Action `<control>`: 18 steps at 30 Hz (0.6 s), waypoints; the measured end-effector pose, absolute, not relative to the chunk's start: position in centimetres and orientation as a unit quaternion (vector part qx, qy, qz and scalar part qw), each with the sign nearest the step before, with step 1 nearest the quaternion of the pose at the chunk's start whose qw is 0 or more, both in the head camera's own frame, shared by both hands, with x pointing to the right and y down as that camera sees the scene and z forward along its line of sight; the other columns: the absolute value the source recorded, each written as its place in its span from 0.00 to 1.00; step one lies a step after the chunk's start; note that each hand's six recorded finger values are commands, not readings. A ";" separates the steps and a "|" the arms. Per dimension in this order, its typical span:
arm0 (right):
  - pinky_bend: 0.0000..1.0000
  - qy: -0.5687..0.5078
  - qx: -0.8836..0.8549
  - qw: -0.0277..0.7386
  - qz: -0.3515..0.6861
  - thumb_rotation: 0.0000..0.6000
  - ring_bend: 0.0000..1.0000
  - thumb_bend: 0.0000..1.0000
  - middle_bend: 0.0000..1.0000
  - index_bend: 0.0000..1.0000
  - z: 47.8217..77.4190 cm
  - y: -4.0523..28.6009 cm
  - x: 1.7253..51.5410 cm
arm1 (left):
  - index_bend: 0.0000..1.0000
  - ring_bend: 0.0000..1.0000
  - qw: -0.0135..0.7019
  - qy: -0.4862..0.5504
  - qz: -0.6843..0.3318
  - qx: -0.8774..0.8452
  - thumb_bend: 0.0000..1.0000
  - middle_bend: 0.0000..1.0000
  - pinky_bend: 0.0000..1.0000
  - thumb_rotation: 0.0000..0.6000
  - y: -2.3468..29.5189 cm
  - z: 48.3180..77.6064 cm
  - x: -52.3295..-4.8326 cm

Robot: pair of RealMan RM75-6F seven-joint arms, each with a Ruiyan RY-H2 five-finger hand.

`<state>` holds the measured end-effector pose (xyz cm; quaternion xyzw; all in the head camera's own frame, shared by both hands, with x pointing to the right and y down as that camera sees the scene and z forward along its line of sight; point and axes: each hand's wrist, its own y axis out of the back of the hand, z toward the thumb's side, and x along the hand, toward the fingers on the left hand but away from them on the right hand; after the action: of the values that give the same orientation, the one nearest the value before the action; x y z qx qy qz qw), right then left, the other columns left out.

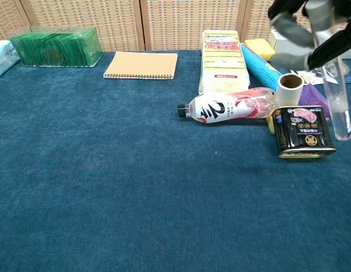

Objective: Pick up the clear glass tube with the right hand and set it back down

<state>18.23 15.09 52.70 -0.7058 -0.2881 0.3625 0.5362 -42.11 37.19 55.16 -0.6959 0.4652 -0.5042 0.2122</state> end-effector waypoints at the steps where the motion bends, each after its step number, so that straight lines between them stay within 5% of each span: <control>1: 1.00 -0.291 -0.700 0.546 0.357 1.00 1.00 0.39 0.99 0.81 52.4 14.8 18.4 | 0.11 0.16 0.212 0.465 -0.504 -0.696 0.20 0.17 0.35 1.00 37.3 55.2 -42.1; 18: 1.00 -0.419 -0.696 0.470 0.344 1.00 1.00 0.39 0.99 0.81 51.2 8.3 18.5 | 0.11 0.16 0.210 0.454 -0.507 -0.702 0.20 0.17 0.35 1.00 37.3 55.5 -41.6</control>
<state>18.47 8.34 51.21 -0.6960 -0.4194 0.3441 0.4703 -41.65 37.35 55.51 -0.7016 0.4543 -0.5073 0.2099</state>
